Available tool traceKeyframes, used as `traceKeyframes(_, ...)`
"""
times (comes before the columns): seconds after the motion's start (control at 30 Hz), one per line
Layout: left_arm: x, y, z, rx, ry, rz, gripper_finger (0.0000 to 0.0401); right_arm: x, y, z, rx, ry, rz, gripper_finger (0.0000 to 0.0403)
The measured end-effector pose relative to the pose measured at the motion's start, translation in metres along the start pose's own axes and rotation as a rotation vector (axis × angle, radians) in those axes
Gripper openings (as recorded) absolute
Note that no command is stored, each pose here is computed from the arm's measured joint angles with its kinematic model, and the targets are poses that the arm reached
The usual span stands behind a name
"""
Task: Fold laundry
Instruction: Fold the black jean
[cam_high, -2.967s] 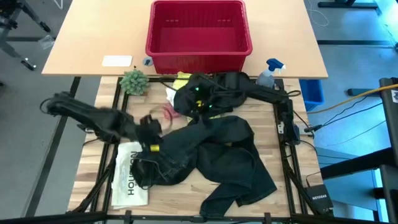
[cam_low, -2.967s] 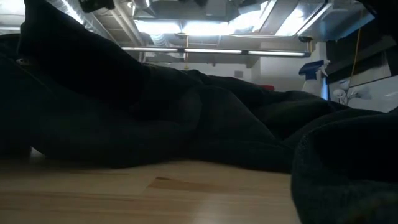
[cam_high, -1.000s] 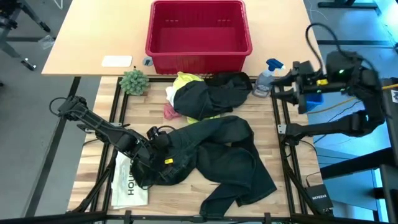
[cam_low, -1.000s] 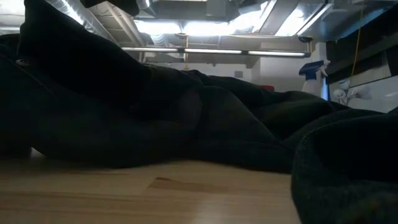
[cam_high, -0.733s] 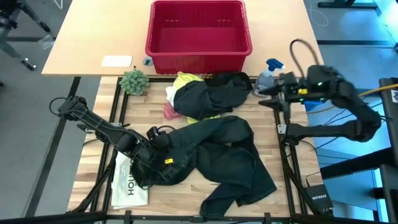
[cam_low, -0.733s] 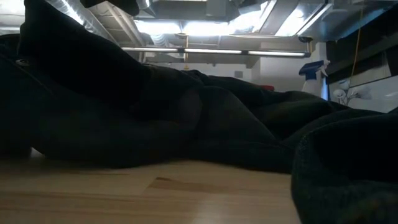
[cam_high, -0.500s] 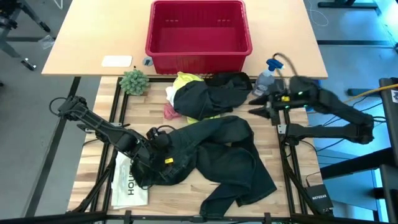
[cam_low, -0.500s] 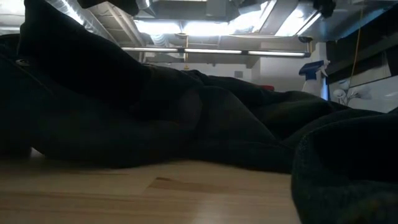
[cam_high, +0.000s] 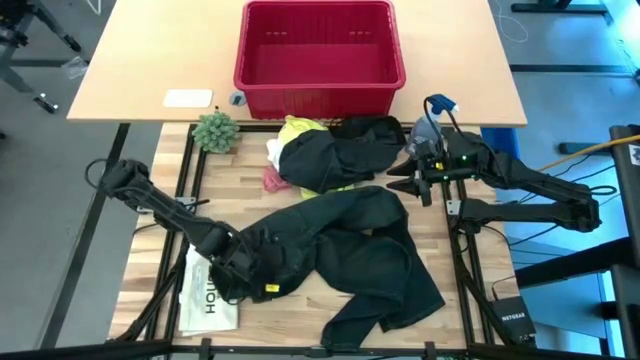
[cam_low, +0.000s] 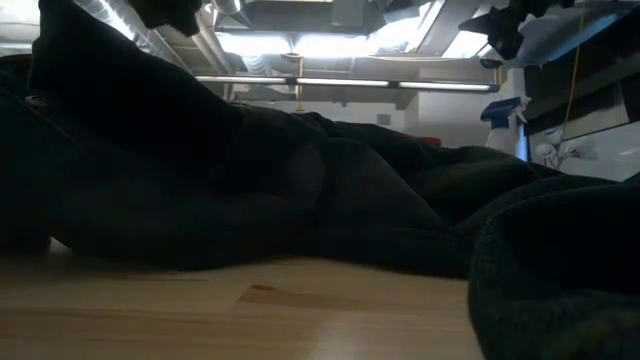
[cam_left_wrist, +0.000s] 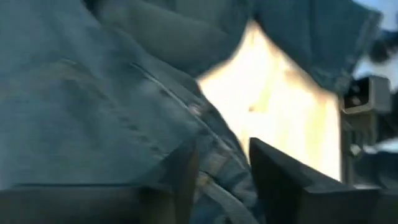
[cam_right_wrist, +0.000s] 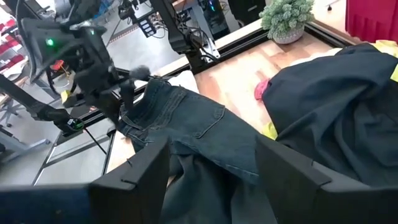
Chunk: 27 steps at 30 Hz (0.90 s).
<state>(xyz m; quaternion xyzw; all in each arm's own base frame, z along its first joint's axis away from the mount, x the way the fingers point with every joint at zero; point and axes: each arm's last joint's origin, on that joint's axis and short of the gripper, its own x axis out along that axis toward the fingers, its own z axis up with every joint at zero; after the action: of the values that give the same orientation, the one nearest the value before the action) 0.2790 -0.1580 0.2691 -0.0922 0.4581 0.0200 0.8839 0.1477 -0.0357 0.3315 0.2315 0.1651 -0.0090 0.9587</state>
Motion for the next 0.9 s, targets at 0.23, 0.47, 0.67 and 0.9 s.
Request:
traceKeyframes(0.23, 0.023, -0.008, -0.003, -0.059, 0.084, -0.079, 0.0228, 0.0, 0.0, 0.0, 0.0, 0.0, 0.0, 0.0222)
traceKeyframes(0.47, 0.034, -0.003, -0.019, -0.089, 0.226, 0.033, 0.0226, 0.0, 0.0, -0.001, -0.002, 0.005, -0.002, 0.0222)
traceKeyframes(0.67, 0.033, 0.003, -0.024, -0.244, 0.296, 0.128, 0.0162, 0.0, 0.0, -0.001, -0.005, 0.009, 0.005, 0.0222)
traceKeyframes(0.9, -0.003, 0.004, 0.003, -0.268, 0.184, 0.098, 0.0018, 0.0, 0.0, -0.001, -0.017, 0.01, 0.005, 0.0222)
